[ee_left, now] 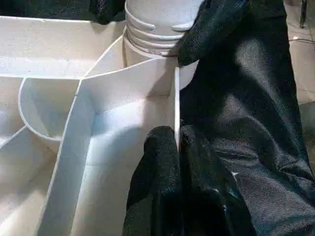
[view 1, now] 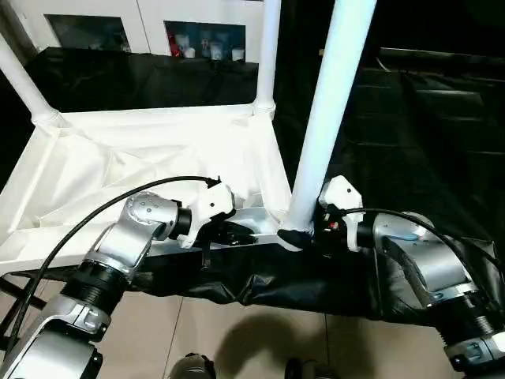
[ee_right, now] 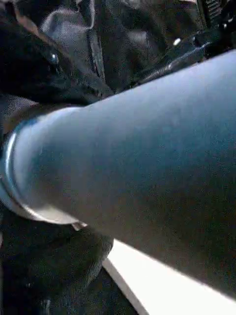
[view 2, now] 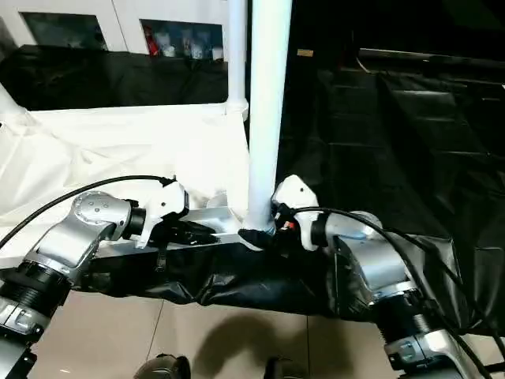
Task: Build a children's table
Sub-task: Rotate leg to tighten
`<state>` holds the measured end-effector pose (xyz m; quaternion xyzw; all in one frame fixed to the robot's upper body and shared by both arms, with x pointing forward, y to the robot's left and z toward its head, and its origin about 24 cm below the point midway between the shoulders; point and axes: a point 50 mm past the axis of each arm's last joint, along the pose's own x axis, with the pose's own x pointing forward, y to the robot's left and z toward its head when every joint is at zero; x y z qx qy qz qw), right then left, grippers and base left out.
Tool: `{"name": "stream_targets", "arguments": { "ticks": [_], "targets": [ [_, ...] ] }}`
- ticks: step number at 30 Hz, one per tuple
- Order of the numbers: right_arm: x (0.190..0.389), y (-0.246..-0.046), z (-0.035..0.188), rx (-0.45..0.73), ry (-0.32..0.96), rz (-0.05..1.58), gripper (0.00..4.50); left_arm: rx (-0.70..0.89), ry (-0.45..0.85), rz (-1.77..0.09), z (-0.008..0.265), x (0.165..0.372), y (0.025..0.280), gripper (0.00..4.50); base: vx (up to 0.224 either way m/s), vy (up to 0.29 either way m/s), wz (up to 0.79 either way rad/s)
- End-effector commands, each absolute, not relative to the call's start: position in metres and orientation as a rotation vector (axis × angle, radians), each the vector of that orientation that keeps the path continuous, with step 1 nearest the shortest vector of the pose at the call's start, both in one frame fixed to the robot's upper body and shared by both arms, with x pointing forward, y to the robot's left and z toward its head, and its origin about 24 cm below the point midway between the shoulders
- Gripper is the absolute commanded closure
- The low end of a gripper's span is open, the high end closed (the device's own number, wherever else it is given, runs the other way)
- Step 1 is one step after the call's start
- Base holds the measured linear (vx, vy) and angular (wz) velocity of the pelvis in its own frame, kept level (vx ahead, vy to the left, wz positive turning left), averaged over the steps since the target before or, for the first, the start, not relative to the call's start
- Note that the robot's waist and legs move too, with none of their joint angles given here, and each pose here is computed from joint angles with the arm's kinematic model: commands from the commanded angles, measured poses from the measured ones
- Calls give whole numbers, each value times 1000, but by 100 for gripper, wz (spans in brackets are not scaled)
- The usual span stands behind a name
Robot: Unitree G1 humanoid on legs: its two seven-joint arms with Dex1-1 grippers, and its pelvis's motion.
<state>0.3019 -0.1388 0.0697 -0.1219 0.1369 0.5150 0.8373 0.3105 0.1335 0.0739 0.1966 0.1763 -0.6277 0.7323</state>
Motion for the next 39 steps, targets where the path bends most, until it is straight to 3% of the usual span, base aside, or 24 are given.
{"name": "stream_targets", "arguments": {
  "ticks": [1,10,17,20,22,24,29,30,32,35,36,39],
  "targets": [
    [305,-138,74,-265,268,1095,97,427,445,-1398,65,305,139,450,0,0,0],
    [305,-131,68,-242,267,1101,170,418,438,-1369,66,308,138,450,0,0,0],
    [309,-125,55,-137,257,889,178,417,400,-1232,63,322,119,450,0,0,0],
    [310,-109,42,-10,267,659,178,404,368,-1107,64,337,94,450,0,0,0],
    [310,-102,39,8,276,603,178,403,360,-1083,65,340,87,450,0,0,0],
    [314,-79,33,47,297,515,178,422,335,-1028,67,347,72,450,0,0,0],
    [316,-49,44,50,216,532,178,441,308,-1038,71,350,62,450,0,0,0],
    [317,-48,48,44,193,547,178,445,308,-1056,71,349,63,450,0,0,0],
    [317,-48,50,40,182,550,108,447,308,-1064,71,348,63,450,0,0,0],
    [318,-70,57,-8,122,632,102,465,314,-1159,69,341,77,450,0,0,0],
    [318,-76,58,-31,116,653,72,466,305,-1185,69,339,81,450,0,0,0],
    [318,-90,59,-76,115,707,54,450,297,-1237,70,333,87,450,0,0,0]
  ]
}}
